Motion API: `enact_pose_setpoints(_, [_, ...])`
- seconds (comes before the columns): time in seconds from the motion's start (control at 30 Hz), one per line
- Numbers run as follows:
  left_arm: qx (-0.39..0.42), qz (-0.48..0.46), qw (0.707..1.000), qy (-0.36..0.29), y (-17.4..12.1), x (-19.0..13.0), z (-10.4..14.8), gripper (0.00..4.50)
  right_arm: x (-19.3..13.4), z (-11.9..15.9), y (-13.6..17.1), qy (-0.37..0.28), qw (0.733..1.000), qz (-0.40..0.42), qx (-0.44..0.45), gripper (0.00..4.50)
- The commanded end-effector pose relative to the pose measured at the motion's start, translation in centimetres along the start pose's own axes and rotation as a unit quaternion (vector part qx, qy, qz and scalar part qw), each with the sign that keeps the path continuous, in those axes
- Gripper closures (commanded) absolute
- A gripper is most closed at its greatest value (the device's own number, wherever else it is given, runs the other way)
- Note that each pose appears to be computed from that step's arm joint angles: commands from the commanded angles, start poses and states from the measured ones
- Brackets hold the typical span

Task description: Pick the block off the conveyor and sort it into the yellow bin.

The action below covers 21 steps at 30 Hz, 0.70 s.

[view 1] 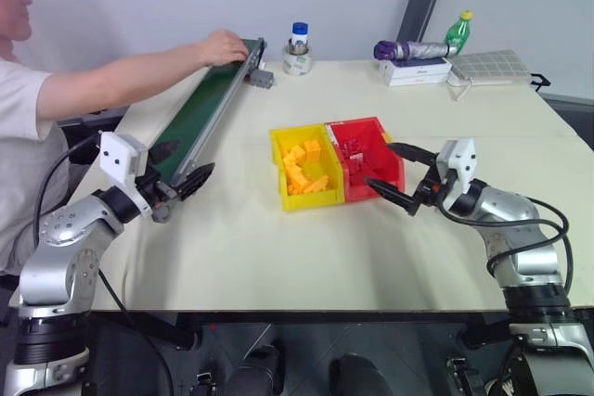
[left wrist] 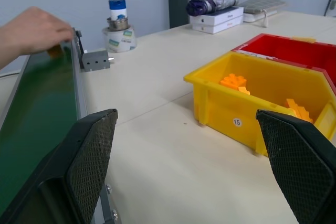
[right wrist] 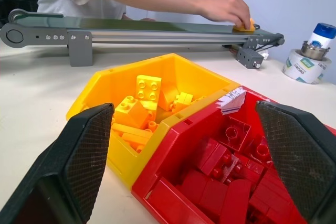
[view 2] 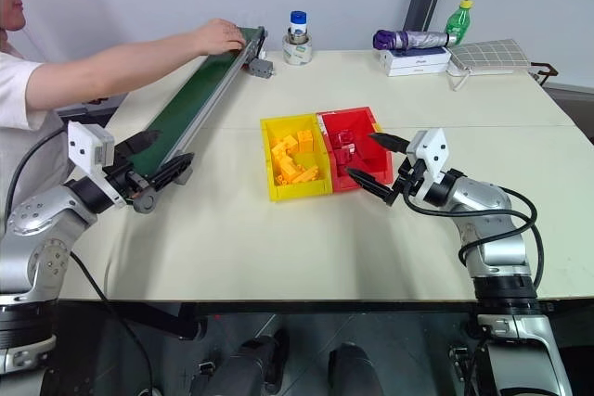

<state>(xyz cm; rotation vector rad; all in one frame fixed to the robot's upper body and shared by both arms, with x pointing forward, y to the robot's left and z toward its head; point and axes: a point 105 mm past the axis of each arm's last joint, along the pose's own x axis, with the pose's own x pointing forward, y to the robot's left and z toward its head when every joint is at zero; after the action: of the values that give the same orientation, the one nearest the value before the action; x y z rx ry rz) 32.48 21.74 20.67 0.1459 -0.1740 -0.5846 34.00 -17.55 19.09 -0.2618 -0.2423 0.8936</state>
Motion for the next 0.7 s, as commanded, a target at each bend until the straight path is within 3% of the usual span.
enact_pose_setpoints(0.03, [0.023,0.004,0.999,-0.032,0.1,0.1,1.8,0.04,0.1,1.9,-0.4,-0.029,0.999,-0.005,-0.025,0.00])
enact_pose_setpoints(0.47, [0.032,0.034,0.998,-0.033,0.5,-0.9,1.9,0.04,0.1,1.7,-0.6,-0.022,0.999,-0.009,-0.033,0.00])
enact_pose_setpoints(0.7, [0.053,0.144,0.987,-0.044,1.7,-4.0,2.3,0.04,0.2,1.5,-0.8,-0.019,0.999,-0.009,-0.035,0.00])
